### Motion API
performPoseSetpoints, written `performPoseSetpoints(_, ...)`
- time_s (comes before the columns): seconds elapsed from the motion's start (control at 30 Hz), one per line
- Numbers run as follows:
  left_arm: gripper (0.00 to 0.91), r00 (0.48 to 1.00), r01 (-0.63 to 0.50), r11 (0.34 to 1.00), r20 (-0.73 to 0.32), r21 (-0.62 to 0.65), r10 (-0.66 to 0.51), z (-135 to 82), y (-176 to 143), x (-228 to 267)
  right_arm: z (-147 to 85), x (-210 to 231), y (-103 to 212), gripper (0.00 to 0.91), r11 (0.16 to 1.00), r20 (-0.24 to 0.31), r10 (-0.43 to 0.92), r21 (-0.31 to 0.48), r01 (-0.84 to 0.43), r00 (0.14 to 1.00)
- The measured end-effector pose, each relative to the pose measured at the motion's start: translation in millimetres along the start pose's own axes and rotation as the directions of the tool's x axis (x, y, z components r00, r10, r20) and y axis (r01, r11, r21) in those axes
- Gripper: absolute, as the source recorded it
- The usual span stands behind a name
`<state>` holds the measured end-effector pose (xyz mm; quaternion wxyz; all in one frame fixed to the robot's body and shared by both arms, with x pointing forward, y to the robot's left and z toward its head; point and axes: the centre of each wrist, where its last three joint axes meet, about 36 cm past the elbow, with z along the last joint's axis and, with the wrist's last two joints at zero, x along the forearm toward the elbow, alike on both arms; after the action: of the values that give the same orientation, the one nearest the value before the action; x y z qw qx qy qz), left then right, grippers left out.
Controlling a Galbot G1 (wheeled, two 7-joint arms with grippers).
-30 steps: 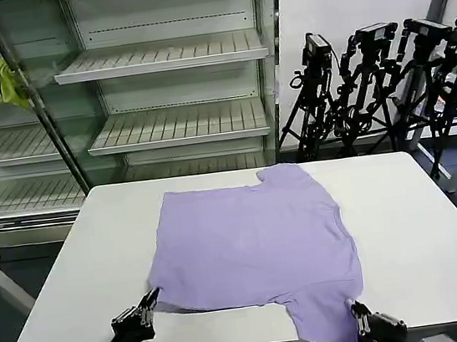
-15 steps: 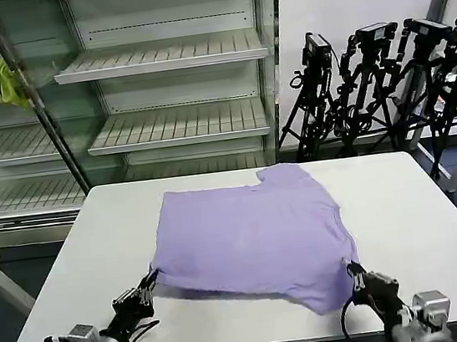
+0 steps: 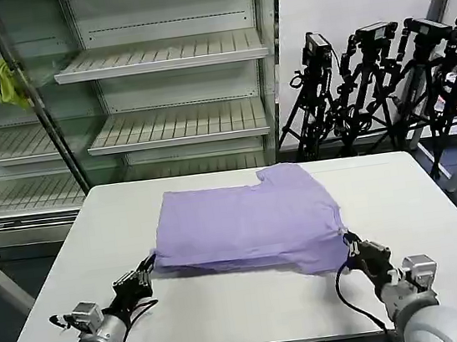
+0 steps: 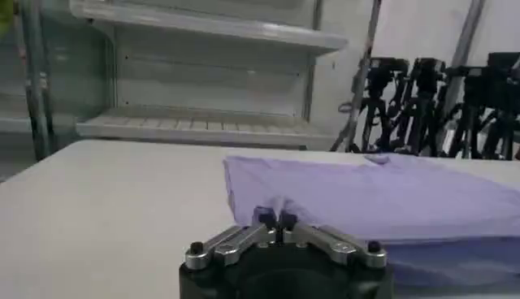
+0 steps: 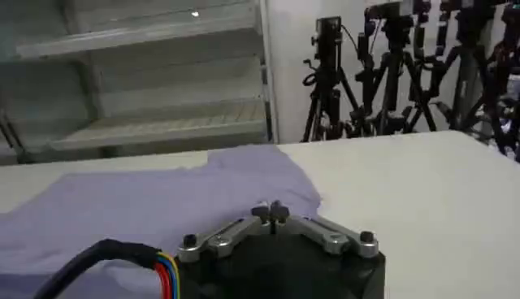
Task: Fold and organize the clothes.
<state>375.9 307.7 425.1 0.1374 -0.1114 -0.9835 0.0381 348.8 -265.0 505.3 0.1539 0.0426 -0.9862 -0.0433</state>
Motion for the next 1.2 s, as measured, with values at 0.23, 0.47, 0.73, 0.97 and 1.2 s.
performPoseSetpoints(0.23,0.010,1.000,-0.002,1.000,0.011,-0.002,0.002,-2.3,3.2,-17.5,-7.2,-14.6,-4.9,0.000,1.000,0.008,-0.001,0.017,0.001,1.000)
performPoseSetpoints(0.47,0.010,1.000,-0.004,1.000,0.014,-0.004,0.004,-0.2,2.9,-34.6,-11.5,-28.0,-8.1,0.000,0.999,0.008,0.000,0.038,0.000,1.000)
performPoseSetpoints(0.73,0.010,1.000,-0.005,1.000,0.010,-0.011,0.005,3.0,3.1,-51.0,-9.7,-40.8,-7.3,0.000,0.998,-0.004,-0.005,0.059,0.005,1.000)
performPoseSetpoints(0.97,0.010,1.000,-0.003,1.000,-0.005,-0.019,0.003,10.2,2.9,-61.2,-3.1,-48.8,-3.3,0.000,0.997,-0.020,-0.012,0.074,0.013,1.000)
performPoseSetpoints(1.2,0.010,1.000,-0.004,1.000,-0.010,-0.030,0.004,14.8,2.6,-68.4,1.9,-56.8,-0.9,0.000,0.996,-0.029,-0.014,0.084,0.016,0.999)
